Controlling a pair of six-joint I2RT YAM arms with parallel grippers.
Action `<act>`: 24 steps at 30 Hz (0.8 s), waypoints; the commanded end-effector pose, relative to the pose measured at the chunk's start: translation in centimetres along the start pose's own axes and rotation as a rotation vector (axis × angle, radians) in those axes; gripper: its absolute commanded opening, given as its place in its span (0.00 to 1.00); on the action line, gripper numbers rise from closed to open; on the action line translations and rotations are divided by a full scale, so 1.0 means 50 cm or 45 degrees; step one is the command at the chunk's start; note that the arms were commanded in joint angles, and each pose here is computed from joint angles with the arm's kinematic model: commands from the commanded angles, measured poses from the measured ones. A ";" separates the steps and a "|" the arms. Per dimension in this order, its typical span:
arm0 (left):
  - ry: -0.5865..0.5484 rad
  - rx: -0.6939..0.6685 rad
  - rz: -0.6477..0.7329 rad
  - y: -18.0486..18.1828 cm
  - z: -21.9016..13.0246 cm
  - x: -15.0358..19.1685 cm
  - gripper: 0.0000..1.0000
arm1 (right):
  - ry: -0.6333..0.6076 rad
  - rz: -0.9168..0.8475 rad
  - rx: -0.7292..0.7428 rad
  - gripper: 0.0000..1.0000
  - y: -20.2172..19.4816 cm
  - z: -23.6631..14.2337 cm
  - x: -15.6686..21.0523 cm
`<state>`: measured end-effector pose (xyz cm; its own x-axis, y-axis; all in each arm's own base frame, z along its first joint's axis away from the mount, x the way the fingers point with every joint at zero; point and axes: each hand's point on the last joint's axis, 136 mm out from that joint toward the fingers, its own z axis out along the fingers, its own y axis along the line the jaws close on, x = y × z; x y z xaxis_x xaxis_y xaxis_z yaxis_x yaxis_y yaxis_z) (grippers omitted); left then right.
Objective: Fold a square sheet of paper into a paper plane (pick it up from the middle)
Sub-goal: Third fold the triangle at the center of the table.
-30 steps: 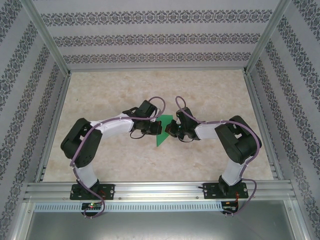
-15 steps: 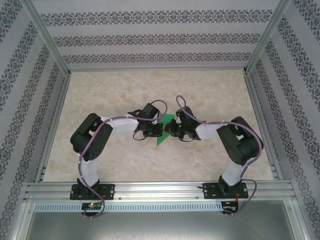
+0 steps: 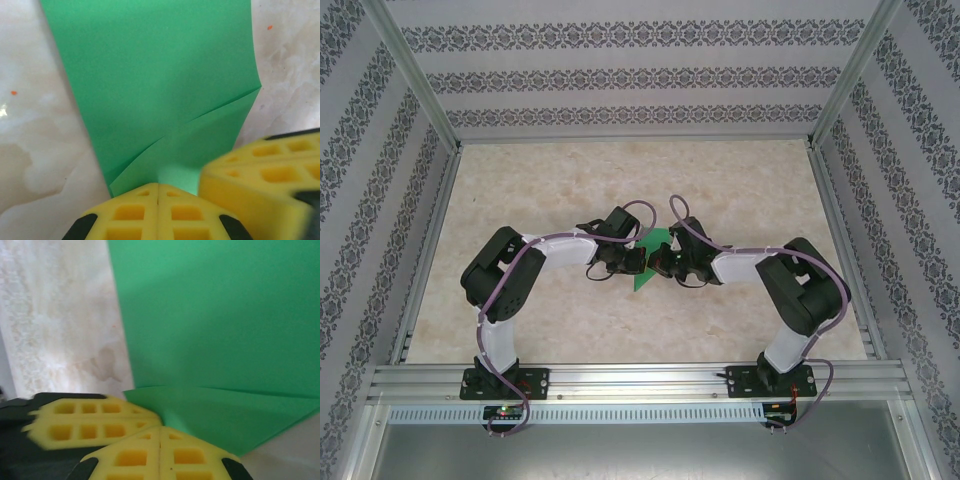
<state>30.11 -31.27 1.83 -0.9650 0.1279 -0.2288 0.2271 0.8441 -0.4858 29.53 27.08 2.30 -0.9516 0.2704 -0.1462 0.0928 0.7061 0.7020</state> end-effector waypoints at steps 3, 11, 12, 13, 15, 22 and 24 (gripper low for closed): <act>0.111 -0.203 0.024 0.074 0.013 0.055 0.01 | -0.031 0.027 0.039 0.03 -0.033 0.016 -0.021; 0.155 -0.253 0.041 0.102 0.020 0.083 0.01 | -0.055 0.044 0.093 0.03 -0.057 -0.002 -0.049; 0.159 -0.260 0.041 0.106 0.021 0.086 0.01 | -0.057 0.051 0.087 0.04 -0.059 -0.004 -0.051; 0.163 -0.263 0.043 0.108 0.021 0.088 0.00 | -0.058 0.057 0.077 0.04 -0.059 -0.006 -0.055; 0.168 -0.276 0.046 0.113 0.020 0.092 0.01 | -0.065 0.064 0.078 0.04 -0.063 -0.010 -0.065; 0.183 -0.294 0.061 0.120 0.017 0.099 0.00 | -0.103 0.102 0.125 0.04 -0.093 -0.028 -0.103; 0.180 -0.292 0.062 0.119 0.016 0.099 0.00 | -0.124 0.106 0.121 0.05 -0.099 -0.035 -0.118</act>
<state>30.10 -31.02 1.73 -0.9433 0.1882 -0.2733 0.2972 0.8455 -0.4436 33.12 22.34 1.46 -0.9182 0.3734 -0.1321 0.1911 0.7099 0.6779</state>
